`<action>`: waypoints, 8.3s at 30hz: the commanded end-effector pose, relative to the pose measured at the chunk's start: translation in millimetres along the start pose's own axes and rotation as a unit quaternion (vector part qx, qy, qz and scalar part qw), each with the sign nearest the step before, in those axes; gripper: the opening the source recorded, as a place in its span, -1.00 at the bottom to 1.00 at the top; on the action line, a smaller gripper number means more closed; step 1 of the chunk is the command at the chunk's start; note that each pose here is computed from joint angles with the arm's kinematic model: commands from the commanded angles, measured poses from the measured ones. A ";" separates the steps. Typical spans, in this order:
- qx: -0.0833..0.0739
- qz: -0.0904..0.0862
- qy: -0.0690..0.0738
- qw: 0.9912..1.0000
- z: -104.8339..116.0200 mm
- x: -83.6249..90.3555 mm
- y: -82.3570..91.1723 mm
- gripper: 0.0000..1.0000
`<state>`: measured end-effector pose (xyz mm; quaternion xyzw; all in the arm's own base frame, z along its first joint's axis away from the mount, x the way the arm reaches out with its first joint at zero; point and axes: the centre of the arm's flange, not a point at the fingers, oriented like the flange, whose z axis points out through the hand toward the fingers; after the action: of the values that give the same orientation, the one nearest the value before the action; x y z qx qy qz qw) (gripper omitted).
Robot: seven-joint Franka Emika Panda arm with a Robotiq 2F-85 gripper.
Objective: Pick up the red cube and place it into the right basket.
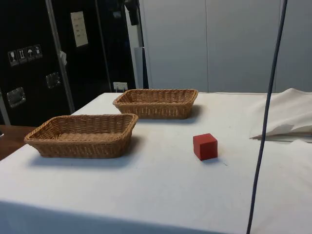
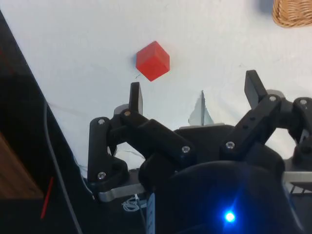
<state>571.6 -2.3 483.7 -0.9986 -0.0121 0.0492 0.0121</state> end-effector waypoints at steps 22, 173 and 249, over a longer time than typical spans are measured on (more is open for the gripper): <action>-0.006 -0.009 0.048 0.999 5.6 -39.2 3.6 1.00; -0.025 -0.224 0.083 0.971 329.4 -187.9 -77.0 1.00; -0.003 -0.156 0.090 0.984 220.3 -124.5 -41.4 -0.95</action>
<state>423.4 43.8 278.1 -0.9841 -0.1695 -0.0465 0.0258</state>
